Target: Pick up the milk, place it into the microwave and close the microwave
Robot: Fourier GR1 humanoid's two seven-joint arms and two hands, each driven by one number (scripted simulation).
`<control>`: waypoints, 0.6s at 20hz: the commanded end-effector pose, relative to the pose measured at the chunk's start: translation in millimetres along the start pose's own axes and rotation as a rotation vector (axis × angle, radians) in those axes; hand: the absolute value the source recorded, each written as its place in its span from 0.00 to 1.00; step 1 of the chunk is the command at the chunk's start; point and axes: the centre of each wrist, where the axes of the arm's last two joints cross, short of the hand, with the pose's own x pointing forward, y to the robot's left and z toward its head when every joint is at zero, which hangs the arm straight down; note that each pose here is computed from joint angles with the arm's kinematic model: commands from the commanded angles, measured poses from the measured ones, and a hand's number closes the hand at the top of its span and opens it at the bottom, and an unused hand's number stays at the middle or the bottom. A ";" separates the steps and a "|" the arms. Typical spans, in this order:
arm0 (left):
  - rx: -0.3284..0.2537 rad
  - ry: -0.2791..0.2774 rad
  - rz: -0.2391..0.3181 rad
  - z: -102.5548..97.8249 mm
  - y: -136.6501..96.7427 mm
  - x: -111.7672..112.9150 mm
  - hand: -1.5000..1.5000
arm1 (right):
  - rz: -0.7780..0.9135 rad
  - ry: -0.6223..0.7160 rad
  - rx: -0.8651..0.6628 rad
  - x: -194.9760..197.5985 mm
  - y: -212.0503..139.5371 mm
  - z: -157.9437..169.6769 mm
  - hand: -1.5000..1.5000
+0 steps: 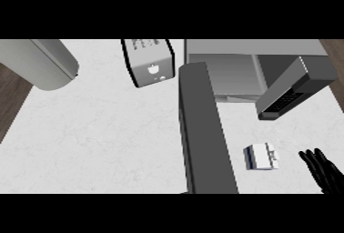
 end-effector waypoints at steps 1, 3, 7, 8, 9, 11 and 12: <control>0.009 0.012 -0.007 12.3 5.7 3.6 0.00 | 0.031 -0.006 0.020 -19.8 14.5 -25.5 0.00; -0.012 -0.001 0.005 8.7 0.4 -5.2 0.00 | 0.044 0.015 0.030 -35.3 10.5 -27.7 0.00; 0.011 0.001 -0.003 17.1 9.6 0.4 0.00 | 0.094 0.041 0.016 -44.7 13.4 -25.9 0.00; 0.002 0.006 0.000 18.8 16.6 4.7 0.00 | 0.086 0.050 0.002 -50.4 -9.8 -23.7 0.00; -0.009 0.004 0.003 23.4 12.1 0.7 0.00 | 0.114 0.062 0.019 -72.4 8.6 -29.2 0.00; -0.005 -0.002 0.011 21.2 7.3 16.8 0.00 | 0.121 0.069 -0.036 -69.6 -0.4 -36.9 0.00; 0.008 0.002 -0.001 29.1 -1.5 4.0 0.00 | 0.124 0.067 -0.048 -77.4 -14.0 -33.4 0.00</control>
